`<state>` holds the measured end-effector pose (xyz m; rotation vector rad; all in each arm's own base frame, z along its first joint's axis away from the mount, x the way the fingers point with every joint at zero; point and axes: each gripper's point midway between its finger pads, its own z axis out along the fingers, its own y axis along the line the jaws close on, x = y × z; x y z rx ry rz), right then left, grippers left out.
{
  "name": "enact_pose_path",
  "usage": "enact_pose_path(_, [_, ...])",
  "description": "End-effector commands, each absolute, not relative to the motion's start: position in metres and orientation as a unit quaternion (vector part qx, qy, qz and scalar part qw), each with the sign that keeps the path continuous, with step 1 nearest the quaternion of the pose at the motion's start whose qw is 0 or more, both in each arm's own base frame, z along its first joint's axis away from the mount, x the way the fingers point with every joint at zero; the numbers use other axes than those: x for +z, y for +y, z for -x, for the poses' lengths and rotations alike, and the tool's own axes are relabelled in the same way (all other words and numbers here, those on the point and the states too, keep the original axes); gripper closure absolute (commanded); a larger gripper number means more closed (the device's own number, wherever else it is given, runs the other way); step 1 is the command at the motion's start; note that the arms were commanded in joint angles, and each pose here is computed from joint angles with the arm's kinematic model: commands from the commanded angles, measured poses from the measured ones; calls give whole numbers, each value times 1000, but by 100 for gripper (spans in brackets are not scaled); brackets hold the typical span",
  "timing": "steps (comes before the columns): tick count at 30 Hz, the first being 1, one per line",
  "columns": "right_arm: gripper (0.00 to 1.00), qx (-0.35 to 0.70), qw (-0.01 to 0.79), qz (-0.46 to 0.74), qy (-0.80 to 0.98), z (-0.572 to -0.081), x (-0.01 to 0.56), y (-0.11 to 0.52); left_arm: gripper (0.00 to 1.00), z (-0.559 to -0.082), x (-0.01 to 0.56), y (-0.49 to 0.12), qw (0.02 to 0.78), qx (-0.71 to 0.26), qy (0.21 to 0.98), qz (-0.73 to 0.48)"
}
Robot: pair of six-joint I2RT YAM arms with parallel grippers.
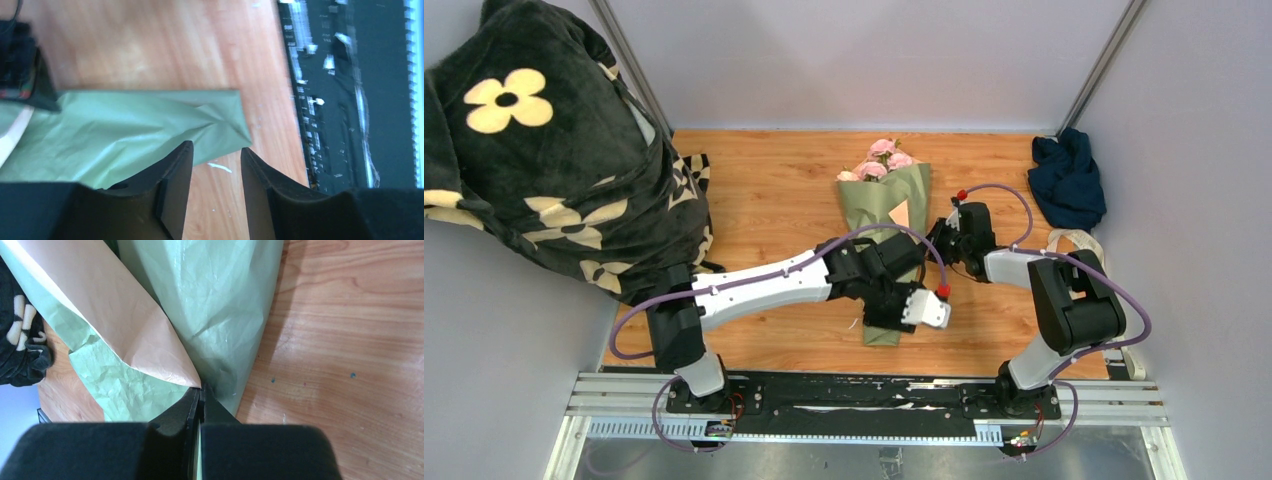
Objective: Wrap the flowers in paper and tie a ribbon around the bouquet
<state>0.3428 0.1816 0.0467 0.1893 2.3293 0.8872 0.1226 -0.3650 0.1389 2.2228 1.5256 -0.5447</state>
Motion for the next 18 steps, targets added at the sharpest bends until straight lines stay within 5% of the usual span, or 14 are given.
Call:
enact_pose_path(1, [100, 328, 329, -85, 881, -343, 45, 172, 56, -164, 97, -371, 200, -167, 618, -741])
enact_pose_path(8, [100, 333, 334, -76, 879, -336, 48, 171, 55, -180, 34, -393, 250, -85, 594, -760])
enact_pose_path(18, [50, 295, 388, 78, 870, -351, 121, 164, 52, -159, -15, -353, 163, -70, 583, -793])
